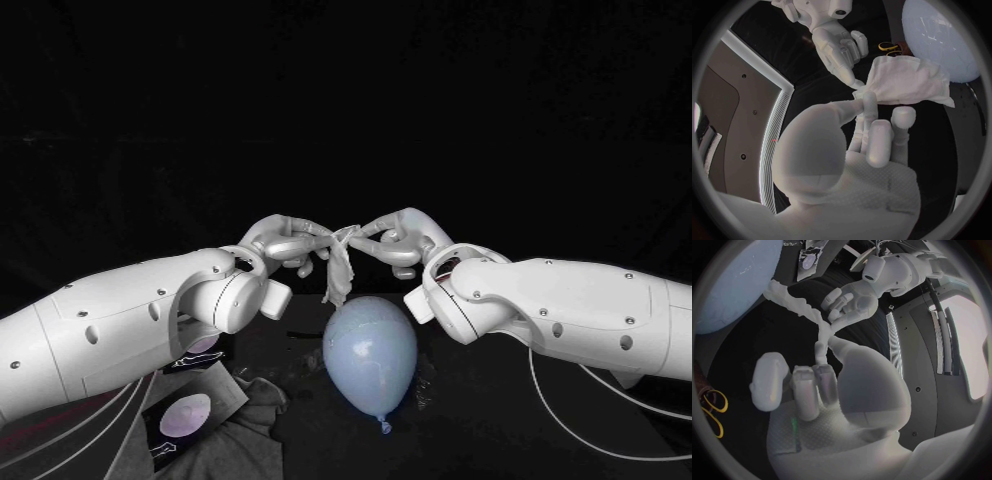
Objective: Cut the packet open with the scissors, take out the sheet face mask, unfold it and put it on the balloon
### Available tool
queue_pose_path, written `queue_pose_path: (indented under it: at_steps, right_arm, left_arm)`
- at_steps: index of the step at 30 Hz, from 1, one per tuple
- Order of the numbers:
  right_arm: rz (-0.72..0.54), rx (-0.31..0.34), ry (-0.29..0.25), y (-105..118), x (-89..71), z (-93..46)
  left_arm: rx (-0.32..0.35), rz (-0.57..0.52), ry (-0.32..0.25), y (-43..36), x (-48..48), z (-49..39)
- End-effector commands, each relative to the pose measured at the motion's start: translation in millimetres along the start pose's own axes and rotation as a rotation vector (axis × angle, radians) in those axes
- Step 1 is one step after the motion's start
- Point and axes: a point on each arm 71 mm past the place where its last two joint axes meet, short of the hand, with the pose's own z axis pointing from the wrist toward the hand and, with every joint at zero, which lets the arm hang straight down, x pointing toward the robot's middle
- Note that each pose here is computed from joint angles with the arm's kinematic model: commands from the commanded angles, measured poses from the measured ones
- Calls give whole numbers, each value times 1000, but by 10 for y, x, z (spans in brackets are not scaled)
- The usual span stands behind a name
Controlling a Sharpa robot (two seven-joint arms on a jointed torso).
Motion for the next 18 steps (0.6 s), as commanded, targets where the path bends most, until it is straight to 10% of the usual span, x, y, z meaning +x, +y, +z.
queue_pose_path:
  at_steps: [1,18]
  right_arm:
    - [-38,-82,-9,64,20,0]
    - [-76,-75,57,51,142,11]
  left_arm:
    - [13,17,20,-26,30,0]
    - [19,21,26,-38,64,-3]
